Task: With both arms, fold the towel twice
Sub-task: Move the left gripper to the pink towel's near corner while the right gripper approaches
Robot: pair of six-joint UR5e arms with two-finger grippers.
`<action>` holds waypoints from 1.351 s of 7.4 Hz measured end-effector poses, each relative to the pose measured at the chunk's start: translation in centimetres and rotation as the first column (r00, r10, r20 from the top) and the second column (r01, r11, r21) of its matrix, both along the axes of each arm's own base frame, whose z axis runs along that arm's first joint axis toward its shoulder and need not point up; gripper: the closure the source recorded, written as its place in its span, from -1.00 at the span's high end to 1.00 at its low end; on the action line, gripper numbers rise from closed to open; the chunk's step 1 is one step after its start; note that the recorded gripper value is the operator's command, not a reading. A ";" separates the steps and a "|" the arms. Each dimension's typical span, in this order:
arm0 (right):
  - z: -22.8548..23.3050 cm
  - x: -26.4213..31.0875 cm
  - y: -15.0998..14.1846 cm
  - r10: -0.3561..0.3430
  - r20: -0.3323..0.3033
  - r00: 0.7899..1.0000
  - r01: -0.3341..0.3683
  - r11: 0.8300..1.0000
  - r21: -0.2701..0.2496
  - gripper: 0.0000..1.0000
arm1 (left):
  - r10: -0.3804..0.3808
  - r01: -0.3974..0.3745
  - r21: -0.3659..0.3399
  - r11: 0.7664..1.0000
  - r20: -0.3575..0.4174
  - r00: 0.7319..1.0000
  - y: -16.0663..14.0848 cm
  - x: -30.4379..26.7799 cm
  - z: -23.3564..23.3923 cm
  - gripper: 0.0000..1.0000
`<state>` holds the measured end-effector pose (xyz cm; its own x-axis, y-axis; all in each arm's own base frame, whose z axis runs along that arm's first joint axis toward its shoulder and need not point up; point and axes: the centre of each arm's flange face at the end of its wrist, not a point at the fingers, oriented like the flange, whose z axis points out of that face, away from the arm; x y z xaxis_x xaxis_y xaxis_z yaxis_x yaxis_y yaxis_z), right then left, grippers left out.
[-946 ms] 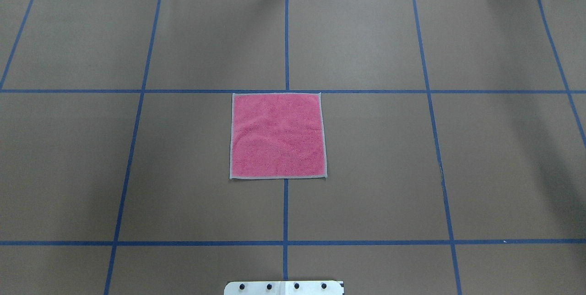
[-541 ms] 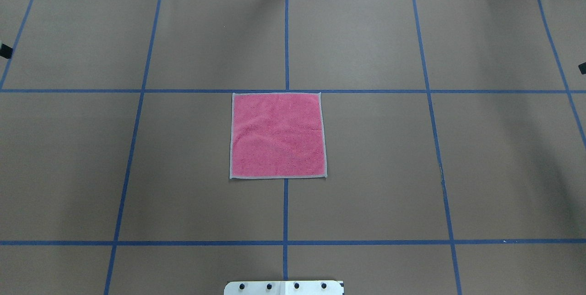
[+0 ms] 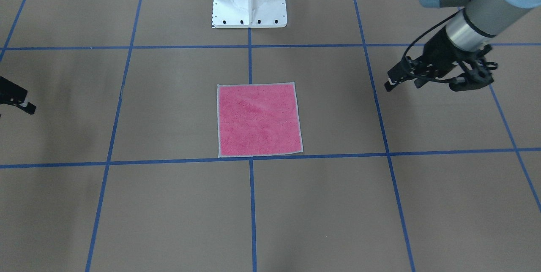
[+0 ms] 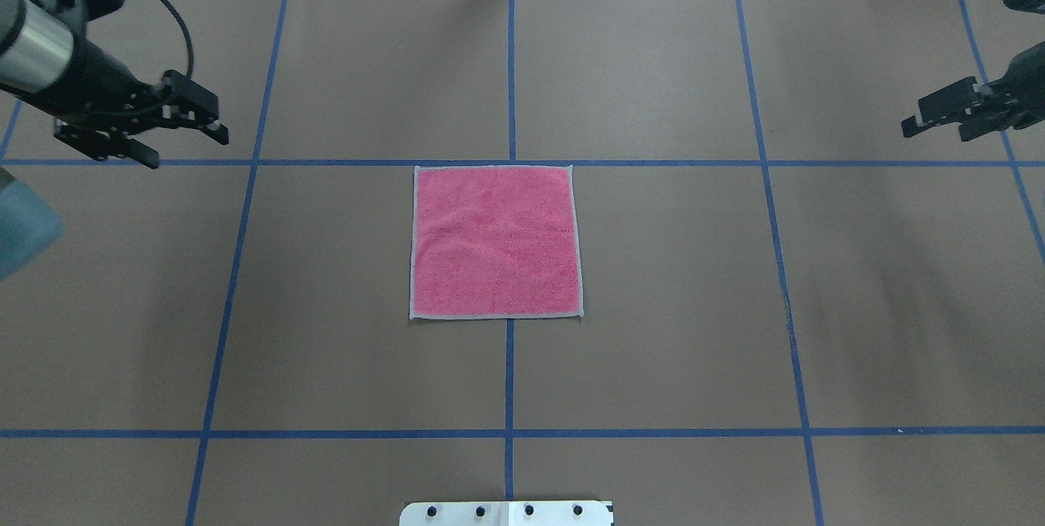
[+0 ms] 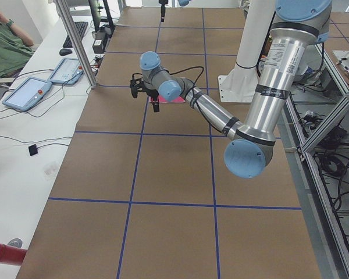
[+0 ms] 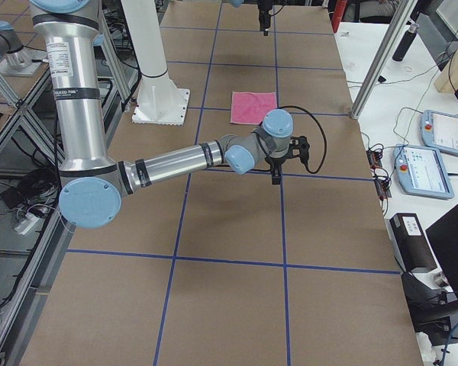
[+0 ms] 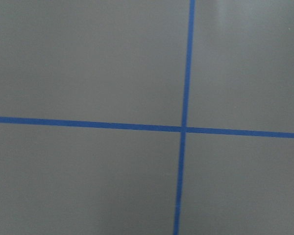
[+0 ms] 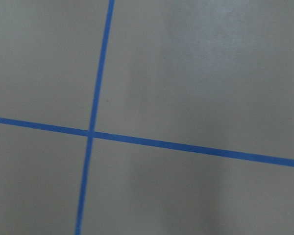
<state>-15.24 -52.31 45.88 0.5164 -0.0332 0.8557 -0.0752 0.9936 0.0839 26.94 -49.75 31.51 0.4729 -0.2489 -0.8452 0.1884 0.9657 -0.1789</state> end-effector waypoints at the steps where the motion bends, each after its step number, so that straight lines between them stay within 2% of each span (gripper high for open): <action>1: -1.5 -3.4 0.6 -0.003 0.031 1.000 0.004 1.000 -0.027 1.00 | -0.072 0.071 -0.040 0.997 -0.029 0.997 1.7 4.1 -1.5 1.00; 3: -4.4 -8.3 1.4 -0.036 0.072 0.997 0.039 0.999 -0.034 1.00 | -0.199 0.191 -0.081 0.978 -0.102 0.975 6.0 11.9 -3.0 1.00; 4: -5.7 -10.3 1.8 -0.034 0.092 0.995 0.039 0.998 -0.053 1.00 | -0.233 0.221 -0.099 0.970 -0.134 0.963 8.2 15.3 -3.3 1.00; 5: -7.2 -12.6 2.4 -0.018 0.116 0.993 0.027 0.997 -0.074 1.00 | -0.242 0.227 -0.114 0.967 -0.143 0.960 9.7 17.9 -3.2 1.00; 7: -8.8 -16.7 4.4 0.009 0.180 0.984 0.004 0.997 -0.073 1.00 | -0.244 0.227 -0.133 0.965 -0.125 0.962 10.8 21.4 -2.1 1.00; 10: -10.3 -18.7 5.7 0.016 0.237 0.971 0.002 0.997 -0.075 1.00 | -0.215 0.199 -0.127 0.972 -0.125 0.969 12.2 25.8 -0.8 1.00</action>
